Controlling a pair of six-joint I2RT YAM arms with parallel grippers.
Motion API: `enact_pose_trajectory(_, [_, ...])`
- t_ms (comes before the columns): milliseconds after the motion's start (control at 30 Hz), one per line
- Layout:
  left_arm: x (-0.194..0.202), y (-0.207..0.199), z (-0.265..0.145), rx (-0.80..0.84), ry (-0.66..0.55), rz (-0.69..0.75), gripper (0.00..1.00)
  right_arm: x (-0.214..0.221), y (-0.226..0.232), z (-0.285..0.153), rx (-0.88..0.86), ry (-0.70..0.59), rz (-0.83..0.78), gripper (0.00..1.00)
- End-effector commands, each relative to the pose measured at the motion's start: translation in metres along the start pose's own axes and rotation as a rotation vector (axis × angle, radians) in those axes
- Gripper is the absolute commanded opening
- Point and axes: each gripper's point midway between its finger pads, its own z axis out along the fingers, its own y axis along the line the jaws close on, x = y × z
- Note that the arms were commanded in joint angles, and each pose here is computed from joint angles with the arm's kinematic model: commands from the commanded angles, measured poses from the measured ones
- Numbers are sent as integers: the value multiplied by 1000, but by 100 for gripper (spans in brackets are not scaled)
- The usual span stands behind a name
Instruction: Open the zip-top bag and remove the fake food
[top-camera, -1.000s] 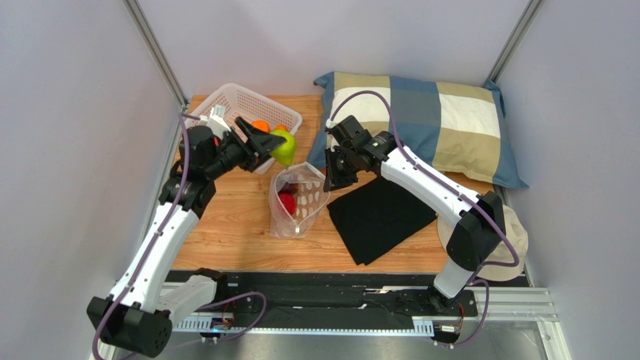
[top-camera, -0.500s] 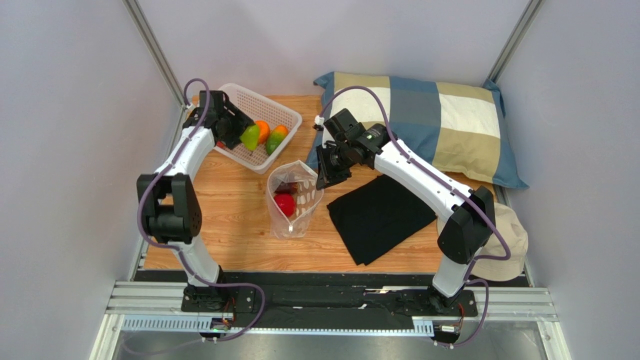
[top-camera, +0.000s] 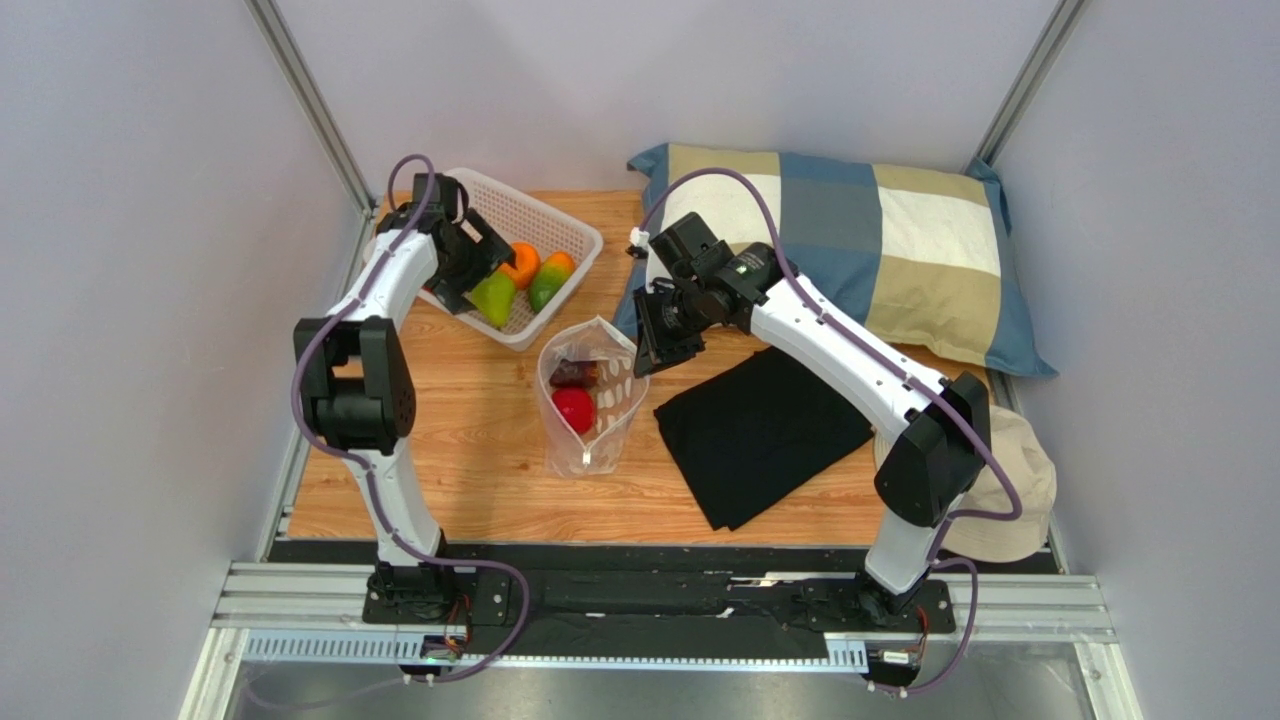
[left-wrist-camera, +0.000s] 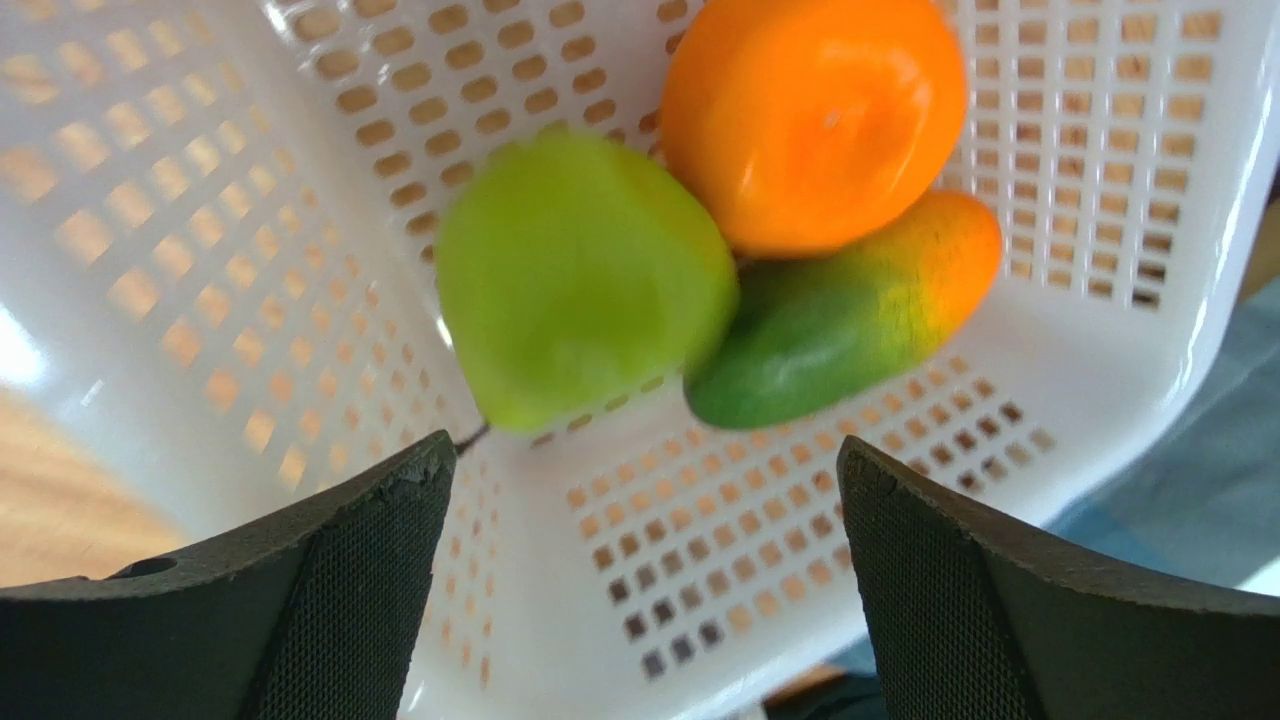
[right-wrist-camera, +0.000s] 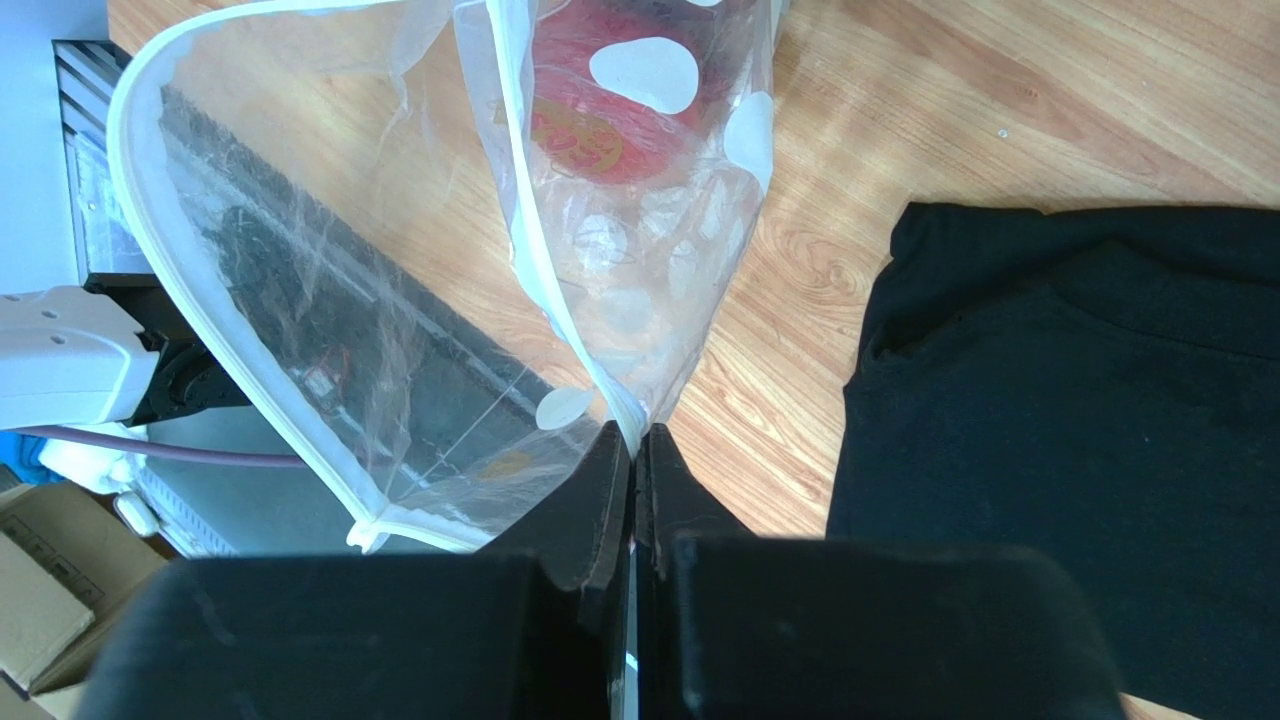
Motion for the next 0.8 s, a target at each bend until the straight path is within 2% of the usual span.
enact_pose_trajectory(0, [3, 5, -70, 24, -32, 97, 99, -13, 8, -9, -22, -35, -4, 0])
enact_pose_trajectory(67, [17, 14, -87, 30, 1, 145, 91, -14, 9, -9, -22, -37, -3, 0])
enact_pose_trajectory(100, [18, 12, -115, 71, -40, 153, 90, -15, 8, -10, -19, -37, 1, 0])
enact_pose_trajectory(167, [45, 11, -134, 120, -37, 213, 78, -14, 8, -9, -8, -27, 2, 0])
enact_pose_trajectory(200, [59, -2, -169, 237, -53, 237, 70, -15, 7, -10, -2, -28, 4, 0])
enact_pose_trajectory(233, [72, -7, -183, 296, -47, 246, 50, -14, 6, -10, 5, -22, 13, 0])
enact_pose_trajectory(267, [101, -15, -189, 363, -6, 255, 39, -15, 6, -10, 8, -21, 17, 0])
enact_pose_trajectory(300, [121, -26, -222, 493, 9, 275, 35, -17, 7, -13, 11, -31, 19, 0])
enact_pose_trajectory(333, [135, -36, -235, 564, 36, 253, 28, -17, 5, -12, 22, -29, 29, 0])
enact_pose_trajectory(367, [168, -40, -253, 636, 94, 294, 26, -18, 5, -13, 24, -29, 29, 0])
enact_pose_trajectory(500, [225, -48, -283, 734, 188, 335, 21, -23, 18, -18, -12, -43, 38, 0])
enact_pose_trajectory(667, [235, -52, -266, 664, 196, 370, 13, -24, 34, -21, -49, -46, 43, 0])
enact_pose_trajectory(700, [230, -53, -262, 639, 167, 376, 7, -25, 37, -23, -57, -49, 47, 0])
enact_pose_trajectory(767, [225, -59, -251, 601, 144, 409, 5, -26, 43, -26, -69, -58, 44, 0])
